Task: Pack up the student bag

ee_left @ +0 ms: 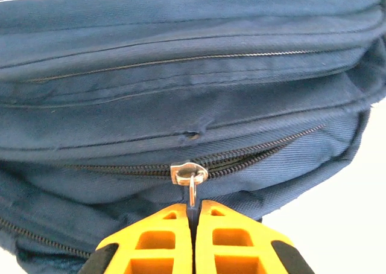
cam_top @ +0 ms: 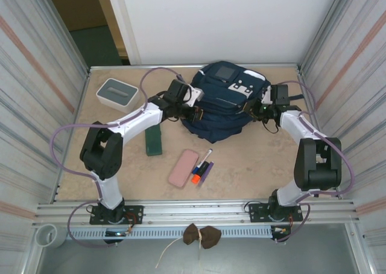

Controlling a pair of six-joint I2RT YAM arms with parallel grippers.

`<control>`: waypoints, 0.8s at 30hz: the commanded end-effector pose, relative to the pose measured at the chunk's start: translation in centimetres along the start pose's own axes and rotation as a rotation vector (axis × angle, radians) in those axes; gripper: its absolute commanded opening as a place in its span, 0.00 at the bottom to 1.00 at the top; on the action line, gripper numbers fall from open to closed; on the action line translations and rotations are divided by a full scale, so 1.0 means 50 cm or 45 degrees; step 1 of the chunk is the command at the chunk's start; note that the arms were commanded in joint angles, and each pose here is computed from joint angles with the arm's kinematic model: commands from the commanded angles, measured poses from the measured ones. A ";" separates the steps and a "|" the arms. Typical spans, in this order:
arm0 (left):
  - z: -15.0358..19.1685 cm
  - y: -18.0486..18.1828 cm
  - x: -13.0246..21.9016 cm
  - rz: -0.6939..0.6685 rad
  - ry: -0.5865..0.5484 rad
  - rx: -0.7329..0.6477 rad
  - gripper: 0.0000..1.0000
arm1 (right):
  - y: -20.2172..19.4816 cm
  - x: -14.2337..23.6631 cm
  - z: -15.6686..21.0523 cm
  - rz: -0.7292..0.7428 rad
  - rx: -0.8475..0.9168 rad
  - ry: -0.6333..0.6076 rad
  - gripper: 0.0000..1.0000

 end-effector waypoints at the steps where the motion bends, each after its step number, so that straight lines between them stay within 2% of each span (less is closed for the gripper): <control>1: -0.079 -0.086 0.045 0.124 -0.145 -0.068 0.00 | 0.014 0.050 -0.001 -0.013 0.032 -0.048 0.36; 4: -0.085 -0.114 0.035 0.147 -0.144 -0.092 0.00 | 0.009 0.085 0.027 -0.037 0.004 -0.067 0.49; 8: -0.082 -0.139 0.022 0.165 -0.131 -0.112 0.00 | 0.022 0.114 0.064 -0.118 -0.016 -0.084 0.59; 14: -0.074 -0.149 0.013 0.168 -0.115 -0.121 0.00 | 0.041 0.094 0.120 -0.036 0.057 -0.093 0.71; 19: -0.067 -0.156 0.009 0.173 -0.103 -0.133 0.00 | 0.052 0.054 0.134 -0.003 0.052 -0.106 0.73; 24: -0.056 -0.153 0.006 0.155 -0.085 -0.140 0.00 | 0.053 0.052 0.122 0.016 0.040 -0.166 0.64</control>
Point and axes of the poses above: each hand's point on the last joint's axis, 136 mm out from that joint toward the fingers, its own x axis back along the fingers, its own y axis along the line the jaws close on, z = x × y, the point moved 3 cm from there along x, back along the fingers, and after that the axes turned 7 degrees about -x, right-handed, at the moved point
